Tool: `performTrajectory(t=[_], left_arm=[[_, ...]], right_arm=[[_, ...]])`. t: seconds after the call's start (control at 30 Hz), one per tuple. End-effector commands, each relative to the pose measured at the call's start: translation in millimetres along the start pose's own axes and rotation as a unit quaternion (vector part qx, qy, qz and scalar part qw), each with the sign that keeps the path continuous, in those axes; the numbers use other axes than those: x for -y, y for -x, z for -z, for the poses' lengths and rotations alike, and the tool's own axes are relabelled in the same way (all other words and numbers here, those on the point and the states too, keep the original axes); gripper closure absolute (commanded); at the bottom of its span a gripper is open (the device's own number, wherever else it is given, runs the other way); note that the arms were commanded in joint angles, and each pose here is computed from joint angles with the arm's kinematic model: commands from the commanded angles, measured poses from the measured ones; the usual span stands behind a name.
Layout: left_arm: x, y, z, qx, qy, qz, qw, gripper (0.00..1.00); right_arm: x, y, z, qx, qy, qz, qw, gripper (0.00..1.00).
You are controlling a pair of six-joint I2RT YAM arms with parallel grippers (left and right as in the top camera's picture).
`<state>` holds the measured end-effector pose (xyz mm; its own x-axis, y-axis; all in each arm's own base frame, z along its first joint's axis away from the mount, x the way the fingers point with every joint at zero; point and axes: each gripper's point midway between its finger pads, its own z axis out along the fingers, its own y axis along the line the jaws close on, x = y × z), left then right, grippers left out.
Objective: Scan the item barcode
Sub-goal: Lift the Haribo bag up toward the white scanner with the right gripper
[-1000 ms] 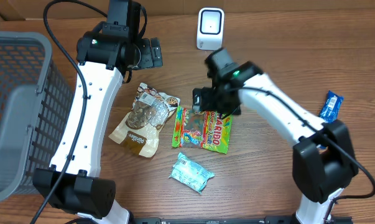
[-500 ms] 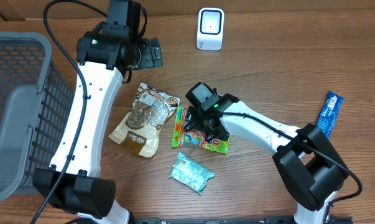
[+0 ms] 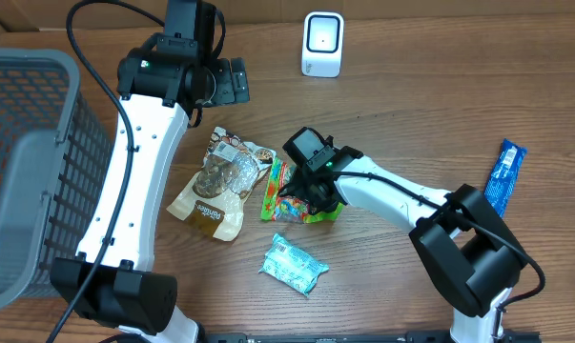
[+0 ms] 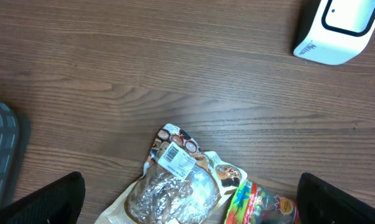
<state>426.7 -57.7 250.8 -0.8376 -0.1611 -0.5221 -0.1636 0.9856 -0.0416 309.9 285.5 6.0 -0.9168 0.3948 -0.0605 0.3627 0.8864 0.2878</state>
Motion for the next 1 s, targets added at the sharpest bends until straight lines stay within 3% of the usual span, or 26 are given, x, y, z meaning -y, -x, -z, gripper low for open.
performTrajectory(t=[0.0, 0.07, 0.1, 0.4, 0.57, 0.83, 0.9, 0.97], left_arm=[[-2.2, 6.9, 10.1, 0.016, -0.001, -0.007, 1.0, 0.0], [-2.2, 6.9, 10.1, 0.016, -0.001, -0.007, 1.0, 0.0], [-2.2, 6.9, 10.1, 0.016, -0.001, -0.007, 1.0, 0.0], [-2.2, 6.9, 10.1, 0.016, -0.001, -0.007, 1.0, 0.0], [-2.2, 6.9, 10.1, 0.016, -0.001, -0.007, 1.0, 0.0], [-2.2, 6.9, 10.1, 0.016, -0.001, -0.007, 1.0, 0.0], [-2.2, 6.9, 10.1, 0.016, -0.001, -0.007, 1.0, 0.0], [-2.1, 7.0, 10.1, 0.016, -0.001, -0.007, 1.0, 0.0]], right_arm=[[19.0, -12.5, -23.3, -0.031, -0.031, -0.01, 0.999, 0.77], [14.7, -13.8, -21.6, -0.044, -0.021, 0.0, 0.999, 0.93], [11.2, -13.3, -19.2, -0.051, -0.014, 0.008, 0.999, 0.96], [2.7, 5.5, 31.0, -0.118, -0.009, 0.069, 0.991, 0.96], [-9.4, 29.0, 77.4, -0.164, 0.052, 0.103, 0.98, 0.96], [17.7, 75.6, 99.6, -0.155, 0.081, 0.123, 0.977, 0.96], [14.7, 75.3, 104.6, -0.167, 0.115, 0.148, 0.968, 0.96], [-9.7, 56.6, 129.3, -0.222, 0.239, 0.177, 0.929, 0.96]])
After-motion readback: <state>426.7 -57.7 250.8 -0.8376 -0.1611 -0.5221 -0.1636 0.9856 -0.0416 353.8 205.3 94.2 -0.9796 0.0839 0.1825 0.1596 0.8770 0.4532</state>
